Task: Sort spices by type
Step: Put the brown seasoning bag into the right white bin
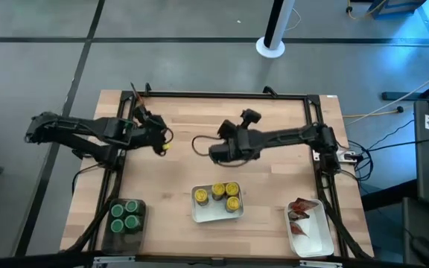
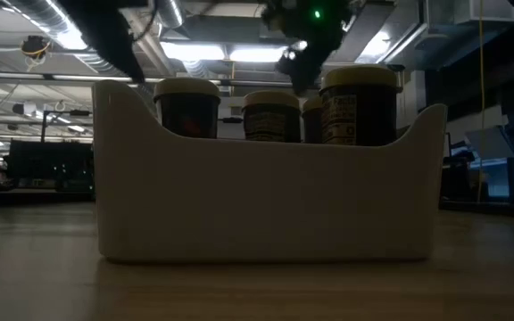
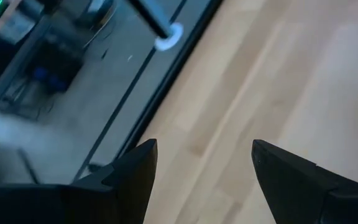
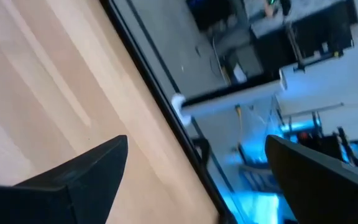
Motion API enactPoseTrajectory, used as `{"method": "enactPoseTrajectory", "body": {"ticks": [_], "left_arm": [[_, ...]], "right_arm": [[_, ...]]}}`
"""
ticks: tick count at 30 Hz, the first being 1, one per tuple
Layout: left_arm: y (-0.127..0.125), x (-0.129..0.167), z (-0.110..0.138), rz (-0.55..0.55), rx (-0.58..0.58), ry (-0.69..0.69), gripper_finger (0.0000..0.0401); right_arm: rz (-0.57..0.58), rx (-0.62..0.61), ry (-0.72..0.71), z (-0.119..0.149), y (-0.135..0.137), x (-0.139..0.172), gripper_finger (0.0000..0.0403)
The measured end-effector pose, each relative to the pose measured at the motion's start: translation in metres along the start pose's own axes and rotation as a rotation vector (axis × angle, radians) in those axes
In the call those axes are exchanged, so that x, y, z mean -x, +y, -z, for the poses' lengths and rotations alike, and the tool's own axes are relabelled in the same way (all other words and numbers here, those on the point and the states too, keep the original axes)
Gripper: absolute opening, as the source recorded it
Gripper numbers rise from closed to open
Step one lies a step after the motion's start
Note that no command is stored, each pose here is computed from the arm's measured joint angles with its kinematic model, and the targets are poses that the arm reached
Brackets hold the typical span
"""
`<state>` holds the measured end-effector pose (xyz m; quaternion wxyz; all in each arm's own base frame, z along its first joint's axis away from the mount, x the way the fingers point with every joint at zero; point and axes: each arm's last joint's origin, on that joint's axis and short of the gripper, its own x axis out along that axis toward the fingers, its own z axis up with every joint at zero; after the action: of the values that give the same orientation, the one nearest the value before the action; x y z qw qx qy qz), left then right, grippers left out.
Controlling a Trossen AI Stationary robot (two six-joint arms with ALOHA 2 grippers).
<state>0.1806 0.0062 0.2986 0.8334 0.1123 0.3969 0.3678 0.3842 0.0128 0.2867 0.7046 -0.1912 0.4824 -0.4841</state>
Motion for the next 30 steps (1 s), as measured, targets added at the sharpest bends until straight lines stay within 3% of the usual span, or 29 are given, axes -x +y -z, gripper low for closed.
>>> {"method": "enactPoseTrajectory", "body": {"ticks": [6, 10, 17, 23, 30], "left_arm": [[0.019, -0.024, 0.007, -0.116, 0.155, 0.103, 0.0252], [0.032, -0.041, 0.011, -0.203, 0.290, 0.131, 0.0252], [0.060, -0.069, 0.019, -0.345, 0.412, 0.204, 0.0252], [0.086, -0.095, 0.027, -0.346, 0.508, 0.299, 0.0252], [0.106, -0.124, 0.043, -0.399, 0.577, 0.433, 0.0252]], "right_arm": [[0.026, 0.050, 0.121, 0.007, -0.010, -0.024, 0.0379], [0.036, 0.074, 0.138, 0.013, -0.004, -0.028, 0.0379], [0.095, 0.125, 0.174, 0.037, 0.013, -0.042, 0.0379], [0.207, 0.120, 0.130, 0.058, 0.024, -0.056, 0.0379], [0.252, 0.130, 0.116, 0.072, 0.029, -0.062, 0.0379]]}}
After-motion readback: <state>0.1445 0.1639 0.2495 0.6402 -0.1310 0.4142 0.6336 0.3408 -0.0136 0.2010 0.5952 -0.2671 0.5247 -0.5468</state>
